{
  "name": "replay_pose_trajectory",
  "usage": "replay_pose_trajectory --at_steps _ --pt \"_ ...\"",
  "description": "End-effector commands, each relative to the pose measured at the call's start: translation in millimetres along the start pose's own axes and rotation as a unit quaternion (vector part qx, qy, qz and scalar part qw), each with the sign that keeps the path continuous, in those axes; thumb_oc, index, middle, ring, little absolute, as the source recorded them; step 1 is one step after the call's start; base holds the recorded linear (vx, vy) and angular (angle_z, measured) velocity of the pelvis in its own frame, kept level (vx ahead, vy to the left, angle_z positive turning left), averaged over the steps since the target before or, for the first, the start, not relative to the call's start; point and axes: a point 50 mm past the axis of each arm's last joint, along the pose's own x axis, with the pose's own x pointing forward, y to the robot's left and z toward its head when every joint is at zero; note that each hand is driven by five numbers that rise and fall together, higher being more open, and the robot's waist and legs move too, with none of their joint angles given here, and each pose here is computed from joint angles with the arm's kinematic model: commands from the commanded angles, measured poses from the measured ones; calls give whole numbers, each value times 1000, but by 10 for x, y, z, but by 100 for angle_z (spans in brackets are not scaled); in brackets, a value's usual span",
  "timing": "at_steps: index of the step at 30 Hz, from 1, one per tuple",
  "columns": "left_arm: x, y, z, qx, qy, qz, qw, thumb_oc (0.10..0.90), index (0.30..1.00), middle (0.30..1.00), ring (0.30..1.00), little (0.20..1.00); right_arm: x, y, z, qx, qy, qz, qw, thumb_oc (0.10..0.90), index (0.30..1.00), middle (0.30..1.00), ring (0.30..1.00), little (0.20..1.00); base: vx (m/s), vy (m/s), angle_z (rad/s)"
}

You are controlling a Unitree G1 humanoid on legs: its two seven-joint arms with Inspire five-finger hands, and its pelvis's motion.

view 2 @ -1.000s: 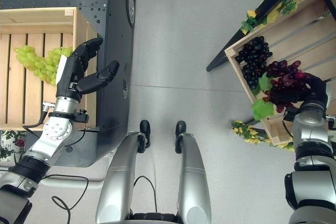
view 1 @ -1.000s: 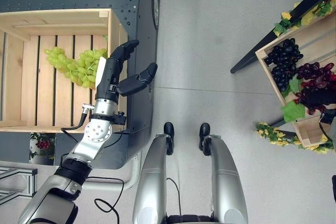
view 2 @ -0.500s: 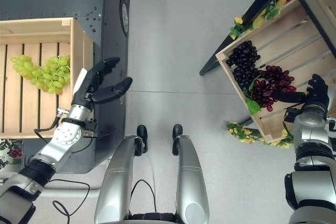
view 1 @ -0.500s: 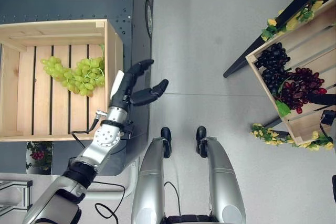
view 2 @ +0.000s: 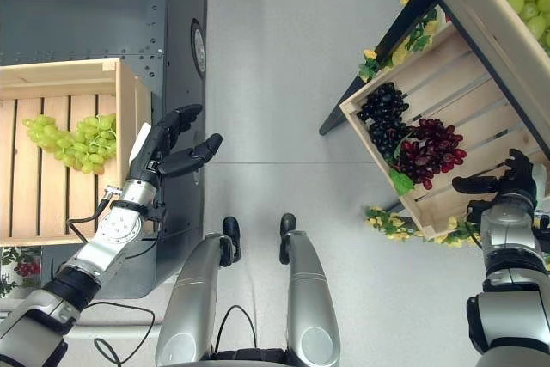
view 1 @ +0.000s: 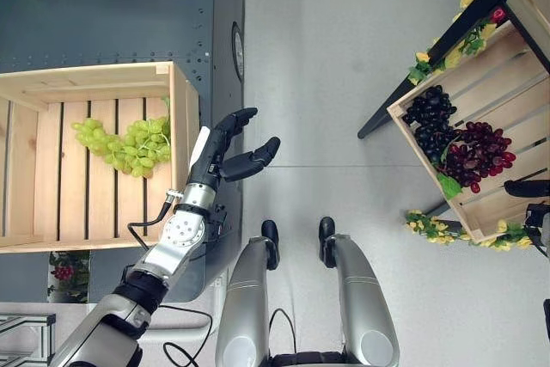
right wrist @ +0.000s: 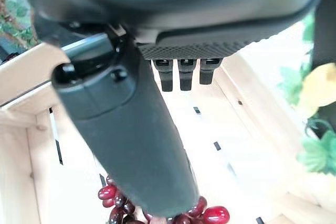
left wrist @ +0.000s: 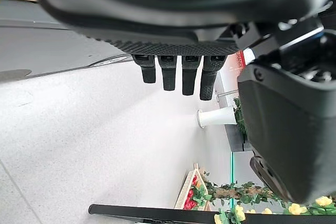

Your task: Pick up the fruits from the basket on one side to the basket on the other side

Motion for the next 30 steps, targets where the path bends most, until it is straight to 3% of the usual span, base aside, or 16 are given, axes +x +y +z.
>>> replay_pose_trajectory --at_steps 1,8,14,20,24,27,30 --pt "88 15 286 13 -89 32 995 800 900 900 900 900 3 -153 485 -19 -129 -69 989 800 900 900 900 900 35 48 0" --pt "136 7 395 159 -142 59 975 800 900 900 900 900 -184 271 557 -34 -216 -1 976 800 900 900 900 900 29 53 0" --pt "241 231 510 266 -190 125 937 800 900 900 900 900 -402 607 730 -13 -298 39 954 800 900 900 900 900 24 20 6" --pt "141 439 745 247 -303 232 891 800 900 900 900 900 -662 909 789 -8 -354 85 931 800 900 900 900 900 9 0 11" --pt "44 561 774 276 -351 305 842 800 900 900 900 900 -797 1057 766 5 -365 114 924 800 900 900 900 900 26 -15 17" --pt "-10 695 728 294 -340 349 822 800 900 900 900 900 -826 1094 725 -6 -369 134 920 800 900 900 900 900 29 18 8" --pt "-72 990 572 336 -270 394 812 800 900 900 900 900 -887 1173 658 -21 -366 166 915 800 900 900 900 900 10 14 1"
